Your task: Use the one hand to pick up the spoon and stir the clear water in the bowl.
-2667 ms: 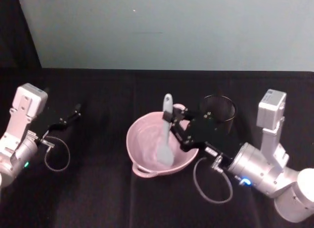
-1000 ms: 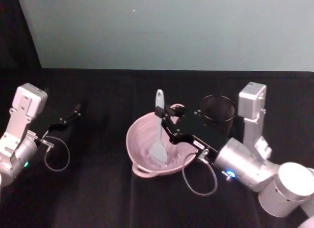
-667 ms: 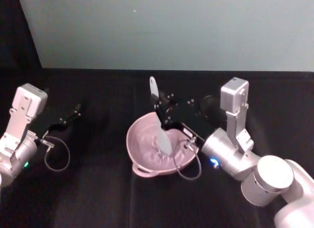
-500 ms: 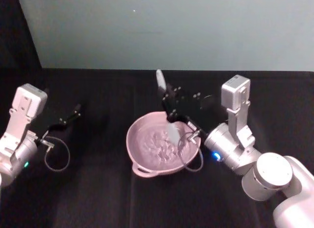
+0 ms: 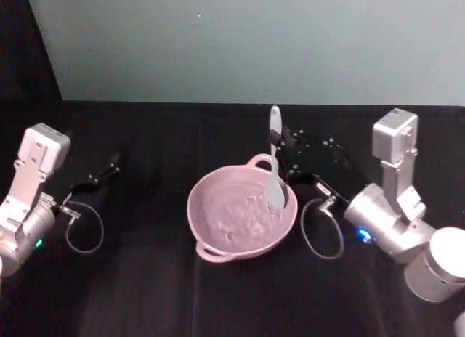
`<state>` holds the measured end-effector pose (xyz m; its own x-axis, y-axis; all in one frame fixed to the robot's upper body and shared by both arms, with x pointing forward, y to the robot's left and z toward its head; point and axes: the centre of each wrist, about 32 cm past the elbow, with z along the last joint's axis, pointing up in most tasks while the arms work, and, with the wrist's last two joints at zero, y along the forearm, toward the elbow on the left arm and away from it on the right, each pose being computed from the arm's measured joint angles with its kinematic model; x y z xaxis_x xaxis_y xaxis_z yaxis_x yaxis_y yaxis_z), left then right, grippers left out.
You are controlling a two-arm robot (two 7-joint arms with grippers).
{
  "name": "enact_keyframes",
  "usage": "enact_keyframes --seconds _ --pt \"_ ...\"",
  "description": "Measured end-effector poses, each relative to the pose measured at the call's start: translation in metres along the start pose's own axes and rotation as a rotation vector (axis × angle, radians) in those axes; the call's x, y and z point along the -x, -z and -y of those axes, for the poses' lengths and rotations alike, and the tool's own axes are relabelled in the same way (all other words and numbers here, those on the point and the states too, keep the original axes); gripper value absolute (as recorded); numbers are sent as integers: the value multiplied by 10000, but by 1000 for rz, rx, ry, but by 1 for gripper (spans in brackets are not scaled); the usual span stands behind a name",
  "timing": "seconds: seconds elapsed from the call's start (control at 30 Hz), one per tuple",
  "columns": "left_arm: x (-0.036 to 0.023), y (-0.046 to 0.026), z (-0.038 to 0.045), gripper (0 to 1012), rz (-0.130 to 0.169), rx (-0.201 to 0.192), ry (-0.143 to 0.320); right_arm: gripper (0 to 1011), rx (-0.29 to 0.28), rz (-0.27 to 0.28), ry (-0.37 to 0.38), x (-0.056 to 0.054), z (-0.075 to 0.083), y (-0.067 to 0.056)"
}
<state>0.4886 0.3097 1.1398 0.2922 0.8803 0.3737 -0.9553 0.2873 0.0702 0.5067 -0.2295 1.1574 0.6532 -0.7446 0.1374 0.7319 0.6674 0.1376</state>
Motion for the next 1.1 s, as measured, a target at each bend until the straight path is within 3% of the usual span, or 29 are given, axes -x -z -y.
enact_keyframes --seconds 0.4,0.53,0.87,1.1 --pt "0 0 0 1011 0 0 0 124 57 -28 -98 -124 355 -374" --pt "0 0 0 1011 0 0 0 124 45 -32 -118 -111 375 -423" --pt "0 0 0 1011 0 0 0 123 -53 -32 -127 66 90 -327" --pt "0 0 0 1011 0 0 0 124 -72 -15 -117 133 -117 -206"
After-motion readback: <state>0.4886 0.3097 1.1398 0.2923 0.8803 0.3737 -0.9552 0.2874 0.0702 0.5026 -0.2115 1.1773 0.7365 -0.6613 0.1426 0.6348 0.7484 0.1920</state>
